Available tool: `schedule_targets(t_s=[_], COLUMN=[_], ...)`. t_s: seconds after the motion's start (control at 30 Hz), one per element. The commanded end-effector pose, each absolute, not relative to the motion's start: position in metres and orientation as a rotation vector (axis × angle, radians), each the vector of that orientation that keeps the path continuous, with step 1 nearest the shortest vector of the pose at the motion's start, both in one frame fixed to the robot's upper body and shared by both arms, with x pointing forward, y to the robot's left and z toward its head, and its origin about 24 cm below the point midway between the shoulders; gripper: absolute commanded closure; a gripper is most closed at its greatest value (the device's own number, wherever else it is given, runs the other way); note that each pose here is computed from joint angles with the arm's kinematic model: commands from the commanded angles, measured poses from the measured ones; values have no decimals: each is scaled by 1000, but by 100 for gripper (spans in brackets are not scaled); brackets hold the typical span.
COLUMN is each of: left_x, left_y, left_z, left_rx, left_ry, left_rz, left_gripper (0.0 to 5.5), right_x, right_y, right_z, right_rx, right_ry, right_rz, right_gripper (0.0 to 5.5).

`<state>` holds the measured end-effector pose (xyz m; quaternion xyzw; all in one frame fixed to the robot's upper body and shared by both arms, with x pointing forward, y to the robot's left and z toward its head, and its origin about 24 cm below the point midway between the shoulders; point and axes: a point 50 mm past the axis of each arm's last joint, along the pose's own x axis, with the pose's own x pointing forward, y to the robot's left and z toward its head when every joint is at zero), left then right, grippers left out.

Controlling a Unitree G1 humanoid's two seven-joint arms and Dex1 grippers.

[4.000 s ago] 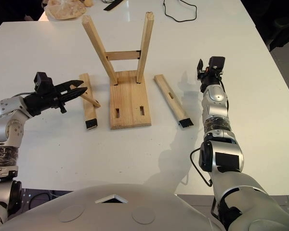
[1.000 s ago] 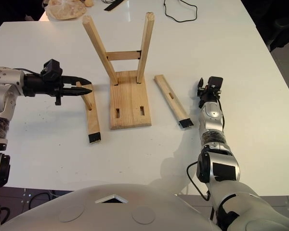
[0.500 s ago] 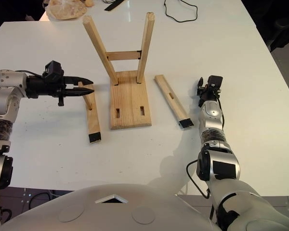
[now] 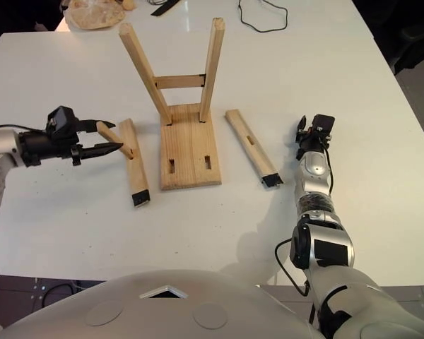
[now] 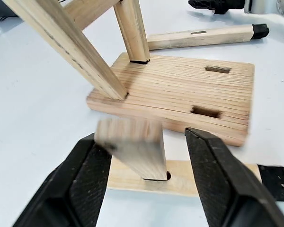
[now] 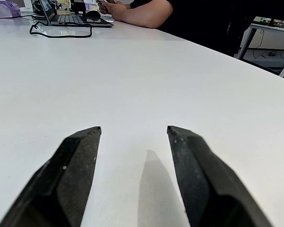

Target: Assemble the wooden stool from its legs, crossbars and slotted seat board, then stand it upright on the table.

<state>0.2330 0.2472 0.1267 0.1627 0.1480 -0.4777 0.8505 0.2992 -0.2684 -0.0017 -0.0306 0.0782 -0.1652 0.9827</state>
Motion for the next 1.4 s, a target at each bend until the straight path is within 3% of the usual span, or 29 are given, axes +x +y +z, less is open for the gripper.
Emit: schedule_targets(t_s=[0.03, 0.33, 0.53, 0.67, 0.83, 1.17, 1.4], left_x=[219, 235, 245, 257, 250, 259, 260], left_y=[244, 232, 221, 202, 173, 181, 166], left_z=[126, 167, 199, 178, 158, 164, 108], left_rx=[272, 25, -325, -446, -488, -414, -511], left_ry=[287, -78, -292, -183, -100, -172, 158], left_rz=[-898, -475, -230, 8, 90, 167, 136], left_gripper=[281, 281, 281, 281, 281, 281, 281], right_x=[280, 284, 281, 280, 284, 285, 286], right_y=[-272, -270, -272, -264, -259, -267, -257], right_z=[-24, -22, -24, -28, -26, -23, -28], right_rx=[-61, -83, -91, -89, -88, -94, -91], right_ry=[263, 265, 276, 284, 273, 270, 281], right_rz=[-358, -328, -324, -309, -296, -345, -324], right_gripper=[293, 293, 293, 293, 293, 293, 293])
